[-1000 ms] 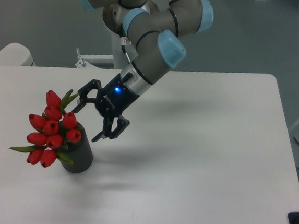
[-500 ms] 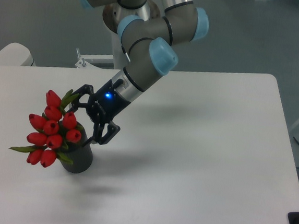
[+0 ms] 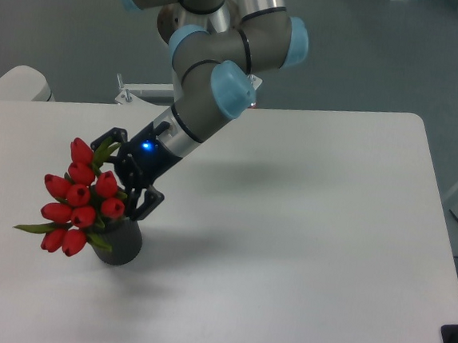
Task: Pick up the flowers from the vase
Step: 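Lower the open gripper around the tulip stems above the vase rim, then close the gripper on the tulip stems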
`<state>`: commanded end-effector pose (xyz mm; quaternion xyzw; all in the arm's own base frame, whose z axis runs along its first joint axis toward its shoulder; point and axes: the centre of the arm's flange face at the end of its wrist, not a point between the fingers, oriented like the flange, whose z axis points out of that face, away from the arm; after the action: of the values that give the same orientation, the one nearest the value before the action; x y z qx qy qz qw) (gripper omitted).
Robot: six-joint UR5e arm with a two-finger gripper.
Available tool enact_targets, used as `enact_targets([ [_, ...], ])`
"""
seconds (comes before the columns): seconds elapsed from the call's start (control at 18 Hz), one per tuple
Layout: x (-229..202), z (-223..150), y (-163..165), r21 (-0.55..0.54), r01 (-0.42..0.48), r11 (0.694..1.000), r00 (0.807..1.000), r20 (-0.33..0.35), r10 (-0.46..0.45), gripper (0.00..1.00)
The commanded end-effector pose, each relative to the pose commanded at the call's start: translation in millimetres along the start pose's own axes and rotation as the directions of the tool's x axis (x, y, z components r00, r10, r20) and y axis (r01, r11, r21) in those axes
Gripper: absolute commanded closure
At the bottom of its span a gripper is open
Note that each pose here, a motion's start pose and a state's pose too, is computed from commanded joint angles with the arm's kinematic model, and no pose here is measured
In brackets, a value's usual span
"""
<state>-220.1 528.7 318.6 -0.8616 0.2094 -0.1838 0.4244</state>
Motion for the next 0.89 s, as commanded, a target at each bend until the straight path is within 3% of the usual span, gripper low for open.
enact_targets([
  [0.28,-5,1,0,0.0,-0.001,1.0,1.0,0.001,0.001,0.0],
  [0.72,-13,0,-1,0.002,-0.003,1.0,1.0,0.006,0.003,0.45],
  [0.89,-15,-2,-1,0.004,-0.01,1.0,1.0,0.011,0.01,0.54],
])
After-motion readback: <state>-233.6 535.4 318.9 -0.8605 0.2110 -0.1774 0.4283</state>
